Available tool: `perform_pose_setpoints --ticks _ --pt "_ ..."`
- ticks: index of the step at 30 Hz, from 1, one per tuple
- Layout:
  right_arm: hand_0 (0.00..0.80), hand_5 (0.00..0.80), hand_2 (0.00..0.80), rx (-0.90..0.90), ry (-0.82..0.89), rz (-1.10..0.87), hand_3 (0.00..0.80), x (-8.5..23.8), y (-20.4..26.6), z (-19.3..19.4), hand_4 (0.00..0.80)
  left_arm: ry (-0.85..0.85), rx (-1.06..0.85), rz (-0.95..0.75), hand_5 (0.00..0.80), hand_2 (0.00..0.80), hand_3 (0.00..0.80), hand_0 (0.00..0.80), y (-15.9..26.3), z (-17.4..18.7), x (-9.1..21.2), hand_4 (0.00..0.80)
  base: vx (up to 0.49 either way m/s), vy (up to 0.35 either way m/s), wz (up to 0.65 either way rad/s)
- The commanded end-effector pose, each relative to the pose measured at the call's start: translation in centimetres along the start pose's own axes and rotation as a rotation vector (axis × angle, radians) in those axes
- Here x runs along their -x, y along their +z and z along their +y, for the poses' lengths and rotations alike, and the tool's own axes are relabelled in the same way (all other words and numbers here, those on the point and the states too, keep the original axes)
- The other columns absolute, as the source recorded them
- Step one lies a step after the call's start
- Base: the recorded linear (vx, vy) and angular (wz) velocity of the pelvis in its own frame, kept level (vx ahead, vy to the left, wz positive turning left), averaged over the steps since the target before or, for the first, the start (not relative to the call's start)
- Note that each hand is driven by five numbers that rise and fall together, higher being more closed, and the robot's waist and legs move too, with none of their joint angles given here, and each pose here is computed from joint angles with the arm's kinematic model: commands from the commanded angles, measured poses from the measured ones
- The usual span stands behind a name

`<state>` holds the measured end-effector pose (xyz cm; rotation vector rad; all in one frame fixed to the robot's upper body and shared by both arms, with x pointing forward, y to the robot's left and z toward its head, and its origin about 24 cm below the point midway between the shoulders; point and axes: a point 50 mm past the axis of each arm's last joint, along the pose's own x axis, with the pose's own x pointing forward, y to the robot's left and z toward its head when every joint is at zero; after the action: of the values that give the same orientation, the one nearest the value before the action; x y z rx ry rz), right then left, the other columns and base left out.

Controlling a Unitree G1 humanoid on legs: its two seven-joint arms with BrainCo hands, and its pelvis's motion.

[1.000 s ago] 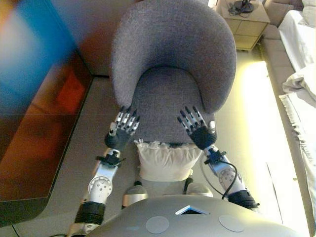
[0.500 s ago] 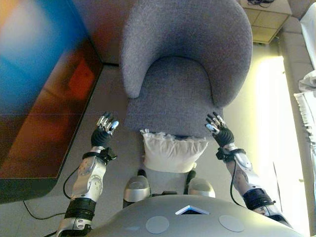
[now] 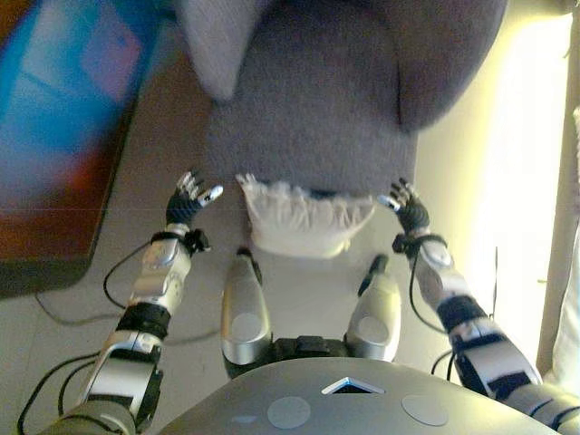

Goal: Pick up the cushion and take it to the sofa

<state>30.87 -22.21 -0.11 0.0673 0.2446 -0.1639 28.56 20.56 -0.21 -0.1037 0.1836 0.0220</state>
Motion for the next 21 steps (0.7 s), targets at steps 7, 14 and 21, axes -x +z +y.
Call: perform_pose_setpoints --ticks 7,14,21 --pt "0.0 0.0 0.0 0.027 -0.123 -0.175 0.0 -3.1 7.3 -0.5 0.0 0.014 0.014 -0.22 0.0 0.0 0.0 0.0 5.7 -2.5 -3.7 0.0 -0.114 0.02 0.14" --pt "0.0 0.0 0.0 0.049 -0.115 -0.187 0.0 -3.7 9.4 -1.7 0.0 0.052 0.027 -0.245 0.0 0.0 0.0 0.0 7.0 -2.6 -4.4 0.0 -0.03 0.025 0.16" --pt "0.0 0.0 0.0 0.118 0.052 -0.16 0.0 -4.1 10.0 -0.4 0.0 0.161 0.075 -0.318 0.0 0.0 0.0 0.0 8.5 -1.5 -4.7 0.0 0.013 0.007 0.1"
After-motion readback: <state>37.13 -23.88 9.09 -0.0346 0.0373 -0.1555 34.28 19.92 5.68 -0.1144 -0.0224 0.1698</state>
